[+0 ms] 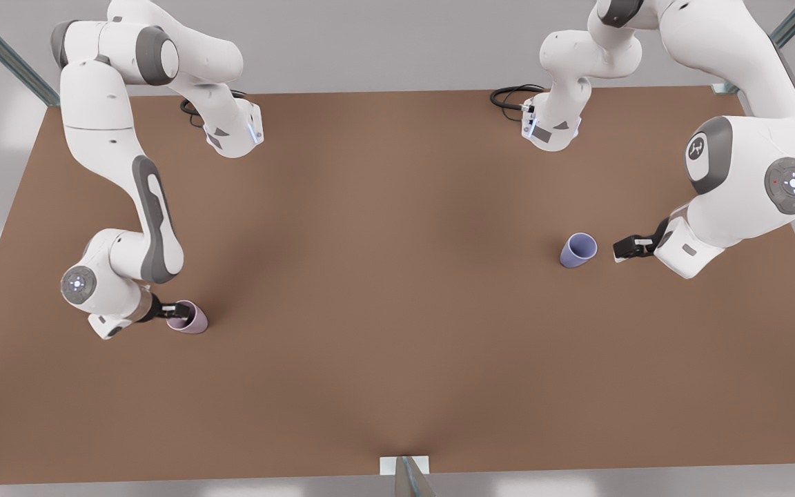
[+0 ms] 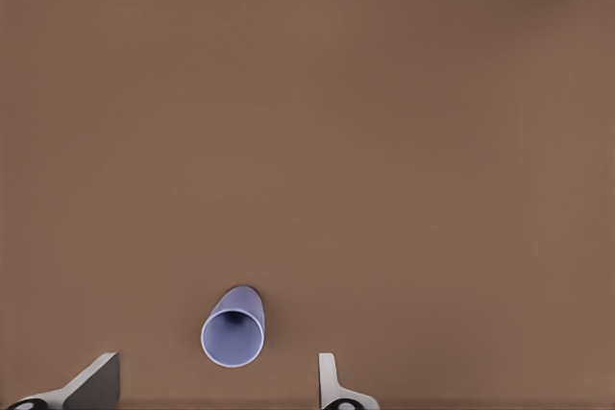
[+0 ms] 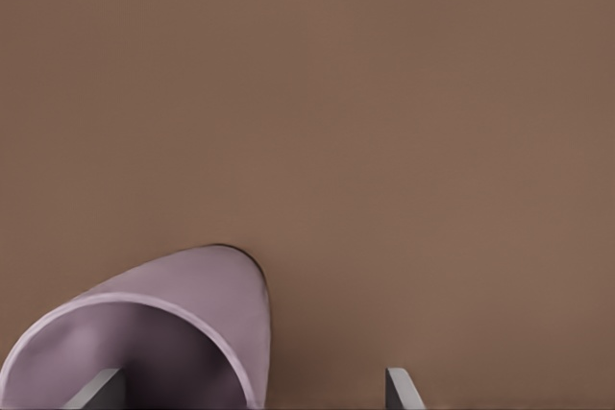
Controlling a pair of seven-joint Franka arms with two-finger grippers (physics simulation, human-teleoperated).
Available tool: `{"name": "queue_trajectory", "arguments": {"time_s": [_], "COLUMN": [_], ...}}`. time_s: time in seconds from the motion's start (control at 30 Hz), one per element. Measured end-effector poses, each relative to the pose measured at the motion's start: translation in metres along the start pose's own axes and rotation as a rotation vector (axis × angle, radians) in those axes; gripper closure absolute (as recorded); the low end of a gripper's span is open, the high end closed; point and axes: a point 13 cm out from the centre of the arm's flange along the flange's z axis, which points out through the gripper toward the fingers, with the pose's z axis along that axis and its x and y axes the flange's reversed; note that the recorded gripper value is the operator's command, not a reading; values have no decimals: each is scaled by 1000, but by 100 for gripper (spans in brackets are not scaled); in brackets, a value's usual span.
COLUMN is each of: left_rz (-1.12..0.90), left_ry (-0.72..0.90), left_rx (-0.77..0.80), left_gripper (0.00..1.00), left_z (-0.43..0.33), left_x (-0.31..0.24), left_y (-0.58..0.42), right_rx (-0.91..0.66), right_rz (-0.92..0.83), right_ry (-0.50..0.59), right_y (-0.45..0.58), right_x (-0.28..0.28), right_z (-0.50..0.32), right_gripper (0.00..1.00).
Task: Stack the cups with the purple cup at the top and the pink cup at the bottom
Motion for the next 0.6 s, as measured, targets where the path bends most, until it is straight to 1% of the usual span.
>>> {"name": "queue_trajectory", "arguments": {"time_s": [0.1,0.13,0.17,0.2,0.27,0.3,0.4,0.43,0.47,0.6], "left_rz": [1,0,0,0,-1,-1,-3,-5,-6,-6], "left_ry": [3,3,4,5,8,9,15,15,15,10], "left_rx": [-1,-3,-5,-6,-9,-10,-12,-12,-12,-13], "left_gripper": [0,0,0,0,0,0,0,0,0,0], "left_z": [0,0,1,1,2,3,5,6,5,2], "left_x": [1,1,1,1,1,1,2,2,2,2], "left_y": [-1,0,0,1,1,1,3,4,4,4], "right_rx": [0,-1,-1,-2,-3,-5,-9,-8,-8,-9], "right_rz": [-4,-5,-6,-7,-9,-10,-15,-17,-18,-22], "right_ry": [9,12,16,17,20,20,17,15,13,10], "right_y": [0,0,0,0,1,1,2,2,2,2], "right_x": [2,2,2,2,3,3,2,1,1,0], "right_z": [9,11,14,16,19,19,18,17,16,14], "right_gripper": [2,4,10,24,47,56,70,77,79,79]}}
